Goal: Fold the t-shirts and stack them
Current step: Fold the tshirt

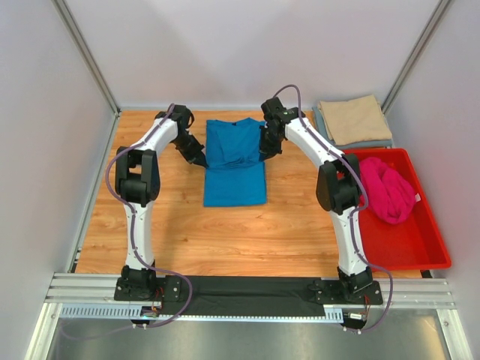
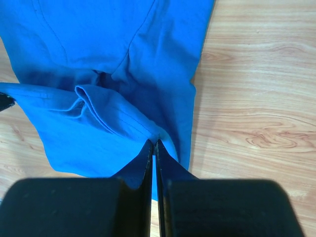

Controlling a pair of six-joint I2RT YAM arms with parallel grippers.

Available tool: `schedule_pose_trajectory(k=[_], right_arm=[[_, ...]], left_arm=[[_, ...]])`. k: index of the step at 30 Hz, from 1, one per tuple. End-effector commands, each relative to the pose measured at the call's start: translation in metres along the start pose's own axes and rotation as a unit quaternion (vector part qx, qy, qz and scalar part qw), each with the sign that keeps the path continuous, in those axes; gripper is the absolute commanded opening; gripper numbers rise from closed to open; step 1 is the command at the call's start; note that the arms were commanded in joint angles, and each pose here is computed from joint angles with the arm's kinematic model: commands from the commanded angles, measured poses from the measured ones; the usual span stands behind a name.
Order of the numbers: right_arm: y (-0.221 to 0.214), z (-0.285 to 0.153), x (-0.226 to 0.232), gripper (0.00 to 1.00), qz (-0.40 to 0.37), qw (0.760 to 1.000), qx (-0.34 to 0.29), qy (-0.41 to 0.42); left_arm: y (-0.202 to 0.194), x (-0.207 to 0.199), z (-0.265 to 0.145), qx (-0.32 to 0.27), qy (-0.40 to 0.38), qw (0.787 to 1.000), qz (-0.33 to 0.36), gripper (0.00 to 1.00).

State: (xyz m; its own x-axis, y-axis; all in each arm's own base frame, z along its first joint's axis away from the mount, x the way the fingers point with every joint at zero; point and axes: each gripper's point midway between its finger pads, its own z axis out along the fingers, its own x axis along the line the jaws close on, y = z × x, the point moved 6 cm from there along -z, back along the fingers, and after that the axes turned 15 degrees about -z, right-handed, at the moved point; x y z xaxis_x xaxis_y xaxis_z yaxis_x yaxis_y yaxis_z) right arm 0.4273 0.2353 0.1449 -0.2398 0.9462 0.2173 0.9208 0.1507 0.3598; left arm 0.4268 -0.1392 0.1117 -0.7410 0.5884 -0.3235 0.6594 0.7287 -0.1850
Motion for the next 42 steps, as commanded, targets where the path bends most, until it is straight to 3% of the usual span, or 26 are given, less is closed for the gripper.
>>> schedule_pose_trajectory(k=[1,13,17,18,22,30,42], right_arm=[[0.016,-0.002,0.004,0.0,0.008,0.999,-0.033,0.01],[0.017,0.014,-0.01,0.03,0.032,0.999,-0.025,0.004],[0.027,0.0,-0.008,0.18,0.045,0.998,-0.035,0.022],[0.028,-0.007,-0.006,0.26,0.039,0.998,-0.038,0.028],[0.02,-0.03,-0.004,0.35,0.017,0.998,-0.052,0.039],[-0.023,-0.022,-0.008,0.23,-0.018,0.997,0.005,0.074],[-0.004,0.013,-0.005,0.15,-0.004,0.996,-0.017,0.087]], left_arm=[[0.001,-0.007,-0.013,-0.012,-0.026,1.0,-0.007,0.0],[0.01,-0.017,-0.004,-0.016,-0.044,0.999,0.024,0.0],[0.011,-0.027,-0.016,-0.026,-0.065,0.996,0.048,0.29],[0.009,-0.029,-0.026,-0.034,-0.074,0.994,0.068,0.31],[0.005,-0.016,-0.053,-0.082,-0.063,0.99,0.093,0.38],[-0.025,0.012,-0.03,-0.045,-0.08,0.988,0.121,0.36],[-0.017,-0.001,0.012,-0.016,-0.062,0.991,0.116,0.31]])
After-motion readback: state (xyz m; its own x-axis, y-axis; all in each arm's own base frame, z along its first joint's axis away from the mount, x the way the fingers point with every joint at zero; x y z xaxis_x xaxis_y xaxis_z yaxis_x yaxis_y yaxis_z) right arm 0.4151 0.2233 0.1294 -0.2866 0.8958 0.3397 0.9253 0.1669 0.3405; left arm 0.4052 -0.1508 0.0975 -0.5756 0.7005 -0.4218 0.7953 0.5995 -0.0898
